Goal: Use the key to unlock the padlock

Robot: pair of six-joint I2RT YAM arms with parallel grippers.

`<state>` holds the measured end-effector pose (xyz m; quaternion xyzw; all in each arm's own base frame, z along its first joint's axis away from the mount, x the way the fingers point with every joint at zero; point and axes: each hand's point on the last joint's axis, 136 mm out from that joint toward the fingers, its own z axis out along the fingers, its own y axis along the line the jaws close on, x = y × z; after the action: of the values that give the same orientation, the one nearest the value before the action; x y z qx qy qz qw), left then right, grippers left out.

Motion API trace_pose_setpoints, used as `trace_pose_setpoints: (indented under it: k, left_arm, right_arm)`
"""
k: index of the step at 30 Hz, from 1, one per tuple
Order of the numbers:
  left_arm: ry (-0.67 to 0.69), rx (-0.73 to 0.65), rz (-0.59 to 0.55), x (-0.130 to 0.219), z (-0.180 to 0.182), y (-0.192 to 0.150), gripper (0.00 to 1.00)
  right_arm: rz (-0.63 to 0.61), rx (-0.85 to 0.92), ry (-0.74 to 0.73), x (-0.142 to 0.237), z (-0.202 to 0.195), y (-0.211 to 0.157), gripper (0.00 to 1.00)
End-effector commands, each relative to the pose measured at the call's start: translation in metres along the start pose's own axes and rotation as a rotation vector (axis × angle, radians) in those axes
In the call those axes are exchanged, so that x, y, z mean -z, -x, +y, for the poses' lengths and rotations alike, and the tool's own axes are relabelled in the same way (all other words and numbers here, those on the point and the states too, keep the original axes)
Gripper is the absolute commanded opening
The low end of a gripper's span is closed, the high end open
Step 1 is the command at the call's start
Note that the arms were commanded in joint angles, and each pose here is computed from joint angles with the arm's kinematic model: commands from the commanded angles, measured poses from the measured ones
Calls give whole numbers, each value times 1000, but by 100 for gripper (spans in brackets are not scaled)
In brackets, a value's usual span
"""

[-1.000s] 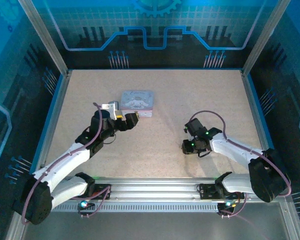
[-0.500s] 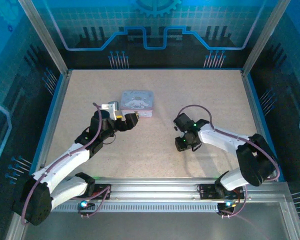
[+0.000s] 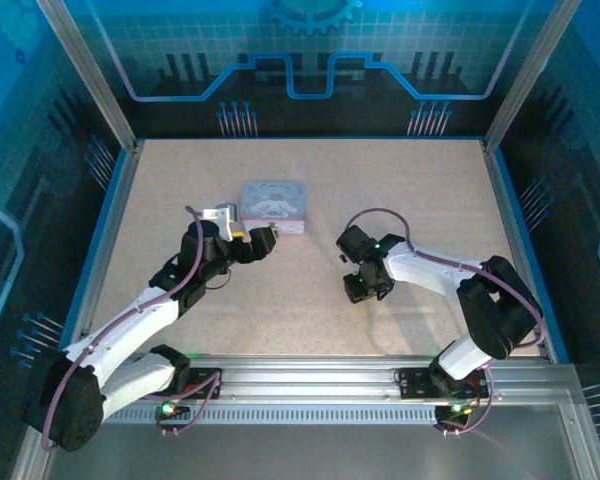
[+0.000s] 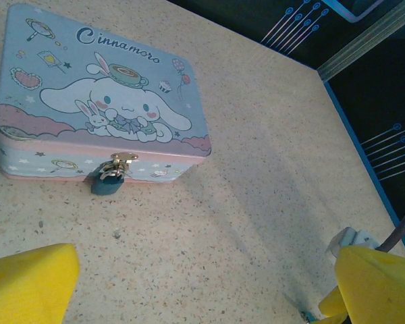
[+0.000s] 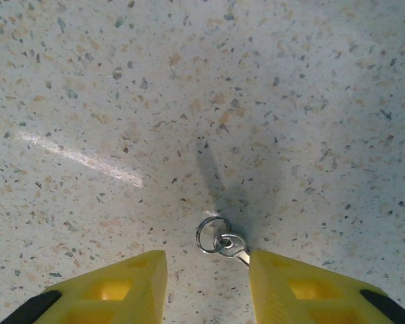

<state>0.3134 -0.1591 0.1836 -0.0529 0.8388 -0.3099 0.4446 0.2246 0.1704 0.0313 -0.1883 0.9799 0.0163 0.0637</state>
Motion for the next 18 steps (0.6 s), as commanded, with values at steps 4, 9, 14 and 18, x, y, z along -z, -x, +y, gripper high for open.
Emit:
trace_pose_setpoints:
  k: [4,9,14,18]
  left_arm:
    - [14,-12,6,3,3,-4,99]
    - [16,-14,7,3,3,-4,99]
    - [17,-15,8,3,3,-4,99]
    - [17,-16,7,4,3,-4,99]
  right_arm:
    - [44,21,-5,-5,5,-2,38]
    - [67,14,-20,-11,3,-4,35]
    - [85,7,-30,-15,2,-7,29]
    - [89,2,-38,-17,0,-8,26]
